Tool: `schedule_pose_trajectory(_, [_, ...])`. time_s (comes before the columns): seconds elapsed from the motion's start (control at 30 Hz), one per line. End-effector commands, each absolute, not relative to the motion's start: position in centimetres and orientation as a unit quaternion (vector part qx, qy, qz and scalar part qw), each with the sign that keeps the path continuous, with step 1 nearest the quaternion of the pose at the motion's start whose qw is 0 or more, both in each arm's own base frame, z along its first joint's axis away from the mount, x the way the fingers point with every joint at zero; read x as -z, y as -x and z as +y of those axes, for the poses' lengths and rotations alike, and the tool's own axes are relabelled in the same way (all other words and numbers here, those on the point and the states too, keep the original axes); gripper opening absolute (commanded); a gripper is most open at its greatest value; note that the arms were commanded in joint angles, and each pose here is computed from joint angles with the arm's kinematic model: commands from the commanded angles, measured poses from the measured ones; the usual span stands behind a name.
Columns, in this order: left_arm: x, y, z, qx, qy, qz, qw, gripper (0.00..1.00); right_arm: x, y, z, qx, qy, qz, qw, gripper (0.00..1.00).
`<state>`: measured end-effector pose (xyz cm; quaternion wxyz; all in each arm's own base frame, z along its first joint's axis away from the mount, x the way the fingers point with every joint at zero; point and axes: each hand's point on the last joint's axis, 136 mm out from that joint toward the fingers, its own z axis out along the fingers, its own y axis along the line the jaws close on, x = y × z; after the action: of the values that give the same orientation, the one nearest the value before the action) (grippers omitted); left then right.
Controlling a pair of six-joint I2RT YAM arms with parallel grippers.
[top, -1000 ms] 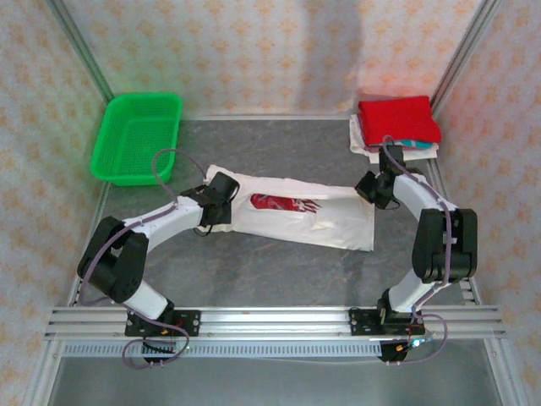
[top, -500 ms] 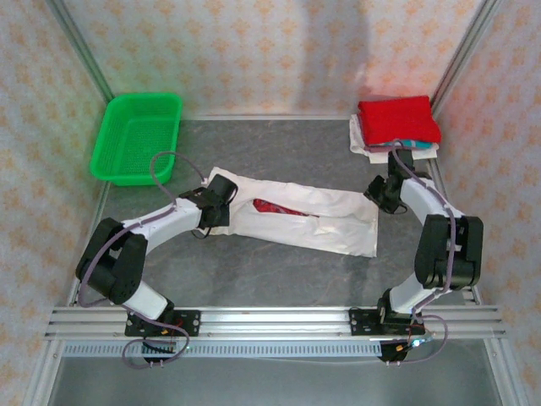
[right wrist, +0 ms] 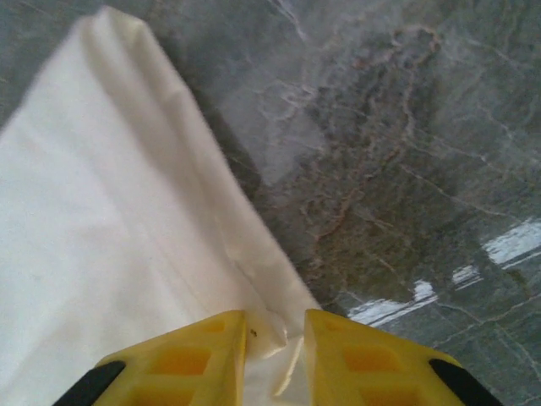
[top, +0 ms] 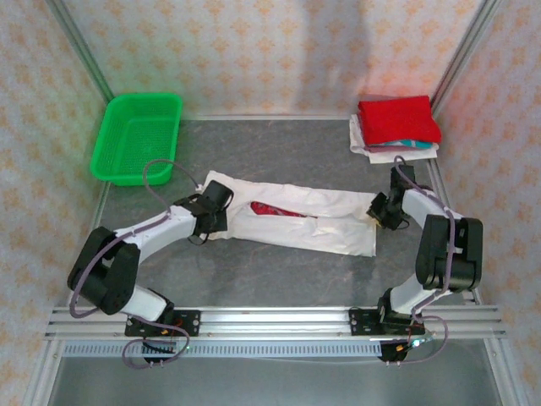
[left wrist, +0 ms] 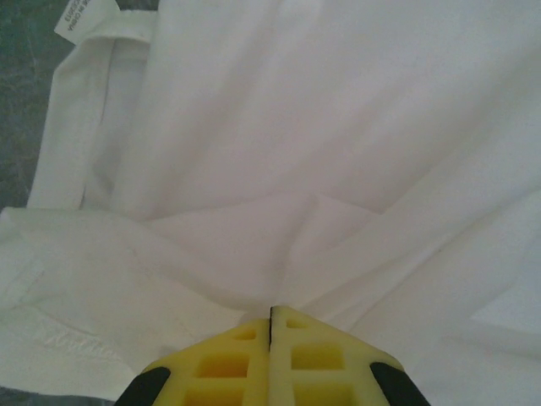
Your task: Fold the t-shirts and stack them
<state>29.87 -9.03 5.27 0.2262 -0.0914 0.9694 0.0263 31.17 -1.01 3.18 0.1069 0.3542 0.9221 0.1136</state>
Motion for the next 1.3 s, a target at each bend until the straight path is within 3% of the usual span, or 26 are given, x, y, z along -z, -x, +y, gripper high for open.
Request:
schedule_pose_trajectory(0.0, [-6.6,-29.5,-8.8,-0.006,0.122,0.963,0.239,0.0,-1.7,-30.1,-2.1,-0.073,-0.363,0.924,0.091,0.22])
schedule_pose_trajectory(0.33, [-11.1,-29.1,-10.5,0.052,0.107,0.961,0.251,0.0,-2.8,-31.3,-2.9,-0.059,-0.363,0.923,0.114,0.2])
schedule_pose_trajectory(0.8, [-7.5,-26.1,-14.1,0.074,0.079,0.978,0.181,0.0,-2.8,-31.7,-2.9,-0.061,-0.364,0.922,0.114,0.21])
schedule_pose_trajectory(0.93, [-7.9,-25.5,-15.0,0.088,0.057,0.977,0.187,0.38,-3.0,-31.9,-3.0,-0.06,-0.362,0.923,0.116,0.23])
schedule_pose_trajectory(1.03, [-10.0,-25.7,-17.0,0.14,0.026,0.967,0.212,0.34,-3.1,-32.1,-3.0,-0.06,-0.362,0.923,0.117,0.23])
schedule_pose_trajectory(1.13, [-12.5,-26.4,-18.0,0.176,0.012,0.952,0.25,0.38,-3.2,-32.5,-2.8,-0.067,-0.362,0.922,0.119,0.24])
schedule_pose_trajectory(1.27, [-14.1,-28.7,-15.6,0.149,0.053,0.947,0.28,0.33,-4.3,-32.6,-2.6,-0.064,-0.353,0.925,0.128,0.24])
